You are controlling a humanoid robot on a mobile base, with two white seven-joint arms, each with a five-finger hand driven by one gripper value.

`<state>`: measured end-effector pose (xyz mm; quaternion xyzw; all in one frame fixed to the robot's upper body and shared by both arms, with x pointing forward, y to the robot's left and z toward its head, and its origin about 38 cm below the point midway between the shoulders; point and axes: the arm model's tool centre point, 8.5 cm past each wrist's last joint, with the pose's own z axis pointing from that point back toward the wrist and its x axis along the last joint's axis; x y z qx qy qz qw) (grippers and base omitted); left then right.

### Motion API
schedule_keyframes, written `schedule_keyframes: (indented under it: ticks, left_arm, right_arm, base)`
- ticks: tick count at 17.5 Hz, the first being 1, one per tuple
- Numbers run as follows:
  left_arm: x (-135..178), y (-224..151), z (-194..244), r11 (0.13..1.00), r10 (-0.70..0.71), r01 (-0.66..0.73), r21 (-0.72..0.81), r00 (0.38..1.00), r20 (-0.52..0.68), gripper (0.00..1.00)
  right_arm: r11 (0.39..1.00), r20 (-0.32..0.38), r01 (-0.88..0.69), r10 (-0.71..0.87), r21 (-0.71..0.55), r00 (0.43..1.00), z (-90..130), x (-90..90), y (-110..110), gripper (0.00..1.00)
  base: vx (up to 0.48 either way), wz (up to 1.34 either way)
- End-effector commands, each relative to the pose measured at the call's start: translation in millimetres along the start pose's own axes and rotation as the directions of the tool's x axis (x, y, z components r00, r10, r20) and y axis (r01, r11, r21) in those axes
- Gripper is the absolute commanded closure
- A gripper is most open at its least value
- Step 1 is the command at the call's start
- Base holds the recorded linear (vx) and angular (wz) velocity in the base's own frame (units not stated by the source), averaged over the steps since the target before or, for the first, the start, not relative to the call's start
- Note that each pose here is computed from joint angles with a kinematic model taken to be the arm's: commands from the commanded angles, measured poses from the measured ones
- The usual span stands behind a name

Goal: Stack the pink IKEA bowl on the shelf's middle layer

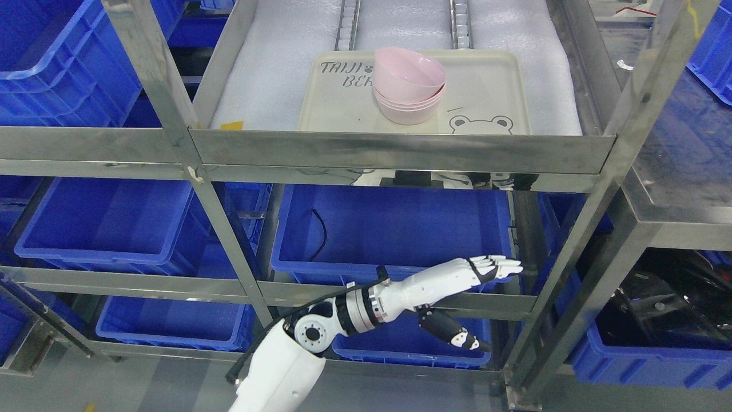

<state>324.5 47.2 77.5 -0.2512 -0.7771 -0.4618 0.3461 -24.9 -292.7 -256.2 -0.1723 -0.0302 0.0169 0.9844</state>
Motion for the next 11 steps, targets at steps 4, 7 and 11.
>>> schedule_keyframes:
  ticks: [4,7,11]
  left_arm:
    - [-52,45,152,0.687,0.326,0.024,0.726,0.883,-0.338,0.0]
    - [-53,60,158,0.637,0.398,0.021,0.77,0.847,-0.352,0.0]
    - [-51,64,158,0.619,0.403,0.03,0.785,0.846,-0.35,0.0]
  right_arm:
    - [1.0,0.017,-0.001,0.002,-0.017,1.0,-3,5.7,-11,0.0]
    - [1.0,0.017,-0.001,0.002,-0.017,1.0,-3,5.7,-11,0.0]
    - [1.0,0.017,-0.001,0.002,-0.017,1.0,-3,5.7,-11,0.0]
  base:
    - [0.015,0.08]
    - [-0.001,0.04]
    - [0.0,0.0]
